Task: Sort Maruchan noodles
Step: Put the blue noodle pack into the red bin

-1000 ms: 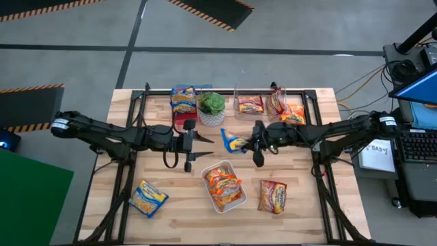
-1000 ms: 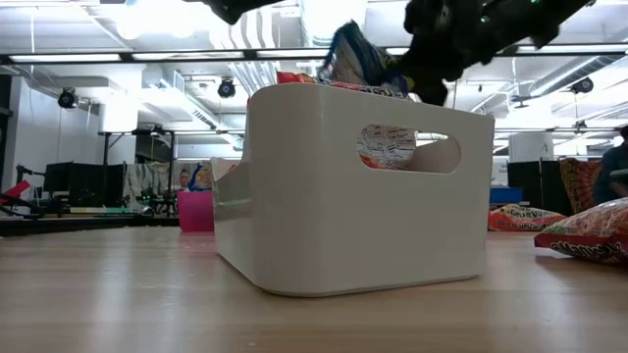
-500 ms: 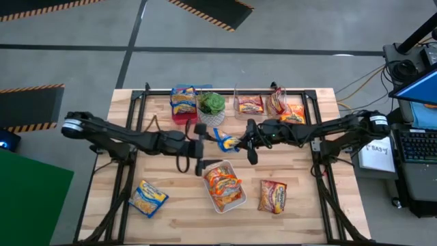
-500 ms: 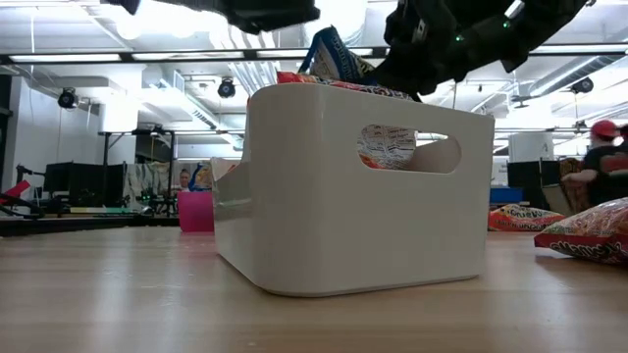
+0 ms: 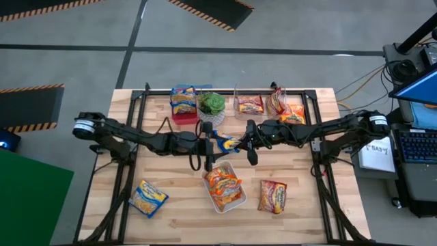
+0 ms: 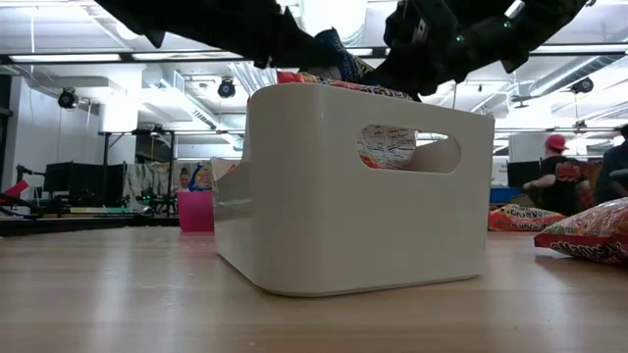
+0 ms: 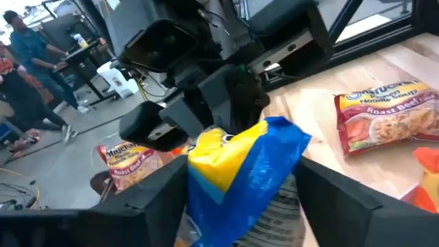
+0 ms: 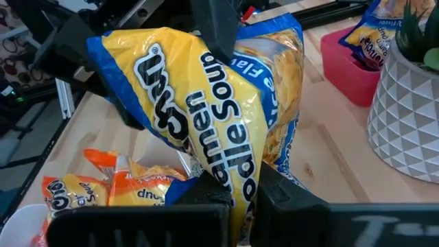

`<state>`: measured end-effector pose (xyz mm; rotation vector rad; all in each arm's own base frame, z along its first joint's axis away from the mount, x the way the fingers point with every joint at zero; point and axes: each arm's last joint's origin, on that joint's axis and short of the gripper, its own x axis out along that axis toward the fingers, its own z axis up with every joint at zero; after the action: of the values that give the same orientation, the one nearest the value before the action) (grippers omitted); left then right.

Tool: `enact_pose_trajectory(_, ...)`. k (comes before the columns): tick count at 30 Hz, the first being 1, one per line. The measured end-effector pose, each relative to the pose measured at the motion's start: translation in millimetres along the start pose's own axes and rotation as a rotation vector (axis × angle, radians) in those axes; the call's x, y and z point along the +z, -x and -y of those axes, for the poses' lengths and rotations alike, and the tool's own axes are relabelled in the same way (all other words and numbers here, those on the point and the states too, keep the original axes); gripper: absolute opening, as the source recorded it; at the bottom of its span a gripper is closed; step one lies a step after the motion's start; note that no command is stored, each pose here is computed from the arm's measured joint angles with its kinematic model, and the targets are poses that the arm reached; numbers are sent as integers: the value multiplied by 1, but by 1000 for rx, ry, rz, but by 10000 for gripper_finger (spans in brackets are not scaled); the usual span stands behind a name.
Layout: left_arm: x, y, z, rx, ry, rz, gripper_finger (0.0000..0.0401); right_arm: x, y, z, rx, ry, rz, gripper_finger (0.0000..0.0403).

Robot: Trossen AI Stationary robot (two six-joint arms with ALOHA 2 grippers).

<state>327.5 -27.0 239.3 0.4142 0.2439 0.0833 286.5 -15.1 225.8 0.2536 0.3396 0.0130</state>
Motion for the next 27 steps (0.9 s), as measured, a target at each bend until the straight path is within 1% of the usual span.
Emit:
enact_pose_trajectory(3,0,0,0,9,-5,-2,191,0,0,0,-4,-4,2,9)
enact_pose_trajectory(6,1,1,-2,55,-4,-13,142,1,0,1,-12,-26,16,13)
enact_pose_trajectory(9,0,1,-3,83,-3,-24,101,2,0,1,-29,-42,25,30)
enact_pose_trajectory(11,0,1,-3,86,-3,-25,84,2,0,1,-43,-43,29,47)
enact_pose_trajectory(14,0,1,-3,86,-2,-25,76,3,0,2,-56,-42,38,80)
enact_pose_trajectory(21,0,1,-2,81,0,-24,74,3,1,2,-59,-42,43,159)
enact_pose_trajectory(27,1,2,-3,80,1,-24,74,5,3,1,-58,-50,50,199)
